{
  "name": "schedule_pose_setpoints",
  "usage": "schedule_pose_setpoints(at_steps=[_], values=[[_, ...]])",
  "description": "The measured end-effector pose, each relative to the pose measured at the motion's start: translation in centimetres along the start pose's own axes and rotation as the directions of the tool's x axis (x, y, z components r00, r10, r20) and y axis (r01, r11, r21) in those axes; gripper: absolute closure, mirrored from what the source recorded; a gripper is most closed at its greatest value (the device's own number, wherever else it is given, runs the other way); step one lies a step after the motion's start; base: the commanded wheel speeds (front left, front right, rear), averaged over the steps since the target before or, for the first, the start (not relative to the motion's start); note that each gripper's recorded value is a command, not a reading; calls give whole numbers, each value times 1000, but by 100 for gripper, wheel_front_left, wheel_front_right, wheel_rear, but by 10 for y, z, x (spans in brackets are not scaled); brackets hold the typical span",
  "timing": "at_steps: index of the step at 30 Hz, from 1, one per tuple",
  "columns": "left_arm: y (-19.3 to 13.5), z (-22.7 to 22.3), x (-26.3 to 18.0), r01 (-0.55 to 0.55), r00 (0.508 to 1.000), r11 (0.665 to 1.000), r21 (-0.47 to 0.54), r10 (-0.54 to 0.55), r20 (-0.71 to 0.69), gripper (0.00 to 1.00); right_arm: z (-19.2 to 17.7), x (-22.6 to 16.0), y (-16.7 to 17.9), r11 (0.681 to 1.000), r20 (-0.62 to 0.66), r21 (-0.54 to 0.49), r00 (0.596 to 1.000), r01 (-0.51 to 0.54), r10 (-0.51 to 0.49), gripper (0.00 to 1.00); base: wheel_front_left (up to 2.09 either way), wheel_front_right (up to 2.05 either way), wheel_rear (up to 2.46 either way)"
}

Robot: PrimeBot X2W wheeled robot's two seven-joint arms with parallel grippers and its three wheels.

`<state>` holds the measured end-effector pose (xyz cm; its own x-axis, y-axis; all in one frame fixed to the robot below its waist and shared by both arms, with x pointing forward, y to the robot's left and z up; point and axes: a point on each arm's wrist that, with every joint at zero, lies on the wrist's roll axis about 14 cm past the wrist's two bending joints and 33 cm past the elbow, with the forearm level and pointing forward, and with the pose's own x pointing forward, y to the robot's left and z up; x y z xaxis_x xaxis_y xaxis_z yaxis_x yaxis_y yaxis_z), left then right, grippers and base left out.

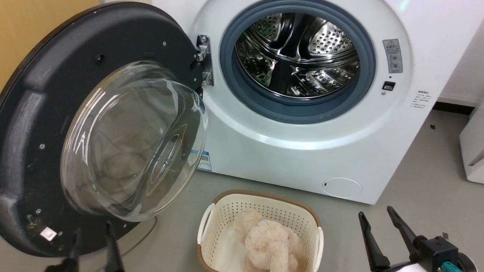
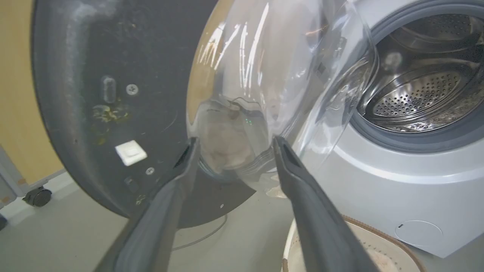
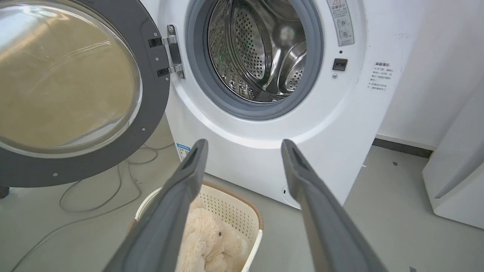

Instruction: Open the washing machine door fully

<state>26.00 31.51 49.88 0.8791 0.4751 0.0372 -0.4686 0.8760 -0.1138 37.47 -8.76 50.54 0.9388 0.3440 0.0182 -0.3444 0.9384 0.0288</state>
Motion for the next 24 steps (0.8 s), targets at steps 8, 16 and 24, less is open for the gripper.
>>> schedule_pose_setpoints(at_steps=[8,16,24], values=[[-63,-9,-13,176,984,984,2,-176,-18,0,6,-9,-10,999,13,-14,999,35,-35,0,0,0,0],[-130,-15,-8,395,919,917,53,-394,-29,0,18,-26,-31,992,27,-50,993,114,-113,0,0,0,0],[-159,-17,4,469,883,881,60,-468,-31,0,18,-41,-48,982,13,-62,984,177,-177,0,0,0,0]])
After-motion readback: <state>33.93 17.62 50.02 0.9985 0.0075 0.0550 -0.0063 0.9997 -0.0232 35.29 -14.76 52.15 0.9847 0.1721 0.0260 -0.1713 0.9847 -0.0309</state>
